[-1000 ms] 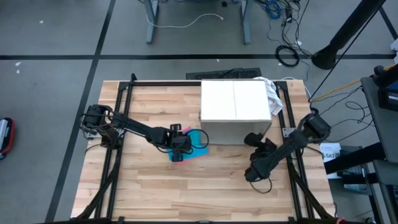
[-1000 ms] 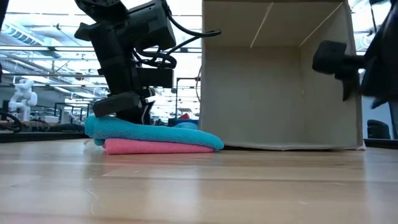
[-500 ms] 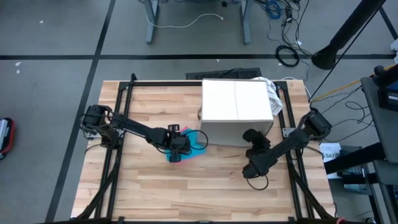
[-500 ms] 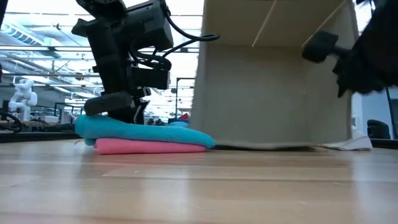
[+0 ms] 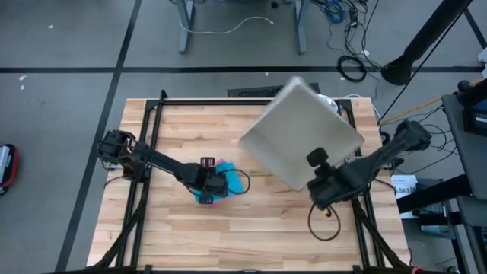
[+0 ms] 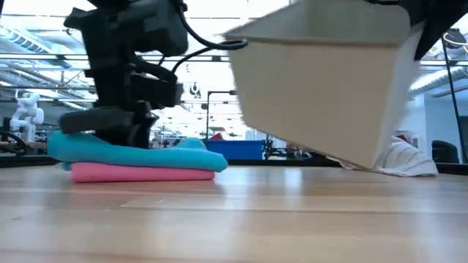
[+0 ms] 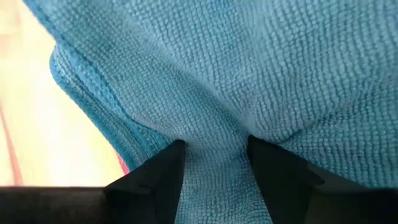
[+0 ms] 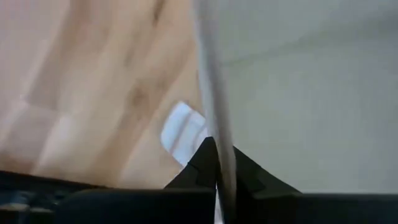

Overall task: Fold towel
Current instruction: Adjust the laundry organizer

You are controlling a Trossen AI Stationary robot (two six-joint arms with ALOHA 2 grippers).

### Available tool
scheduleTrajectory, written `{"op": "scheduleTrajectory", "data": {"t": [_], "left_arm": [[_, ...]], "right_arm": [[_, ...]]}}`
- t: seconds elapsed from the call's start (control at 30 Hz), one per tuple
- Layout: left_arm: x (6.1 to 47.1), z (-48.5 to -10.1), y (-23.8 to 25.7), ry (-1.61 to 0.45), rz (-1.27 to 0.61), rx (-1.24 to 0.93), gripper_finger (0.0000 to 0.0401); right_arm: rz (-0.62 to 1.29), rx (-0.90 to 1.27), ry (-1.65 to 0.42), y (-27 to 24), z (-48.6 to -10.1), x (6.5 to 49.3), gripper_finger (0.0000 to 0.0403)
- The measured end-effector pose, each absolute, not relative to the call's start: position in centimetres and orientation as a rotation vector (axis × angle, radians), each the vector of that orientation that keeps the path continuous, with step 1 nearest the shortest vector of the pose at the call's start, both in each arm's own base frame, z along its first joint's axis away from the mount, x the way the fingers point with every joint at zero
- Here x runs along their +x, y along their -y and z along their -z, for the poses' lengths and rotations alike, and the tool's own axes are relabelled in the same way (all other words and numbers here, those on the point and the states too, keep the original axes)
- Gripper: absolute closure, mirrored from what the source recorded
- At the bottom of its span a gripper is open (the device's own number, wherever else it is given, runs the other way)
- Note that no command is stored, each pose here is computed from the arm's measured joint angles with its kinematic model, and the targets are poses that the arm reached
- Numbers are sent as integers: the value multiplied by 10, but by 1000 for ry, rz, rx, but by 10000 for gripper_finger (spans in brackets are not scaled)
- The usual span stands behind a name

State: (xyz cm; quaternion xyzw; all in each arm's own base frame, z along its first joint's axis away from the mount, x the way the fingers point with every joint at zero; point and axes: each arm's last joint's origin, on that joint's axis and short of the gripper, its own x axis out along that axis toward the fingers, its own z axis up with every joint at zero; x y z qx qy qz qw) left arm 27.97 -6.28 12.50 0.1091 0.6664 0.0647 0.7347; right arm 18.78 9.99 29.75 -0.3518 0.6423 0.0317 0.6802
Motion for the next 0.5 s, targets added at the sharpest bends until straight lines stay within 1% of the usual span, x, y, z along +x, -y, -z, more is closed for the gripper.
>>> {"op": "scheduleTrajectory", "data": {"t": [0.2,0.3,0.5], "left_arm": [[276,-125,74,-1463,-126,278,207],[275,-125,76,-1464,-132,265,207],[275,-125,76,-1460,-145,248,207]], "right_arm": [[-155,-665,-1311,-89,-315,180,402],[-188,-613,-1195,-89,-321,188,402],[-176,-592,-1092,-85,-322,208,402]]}}
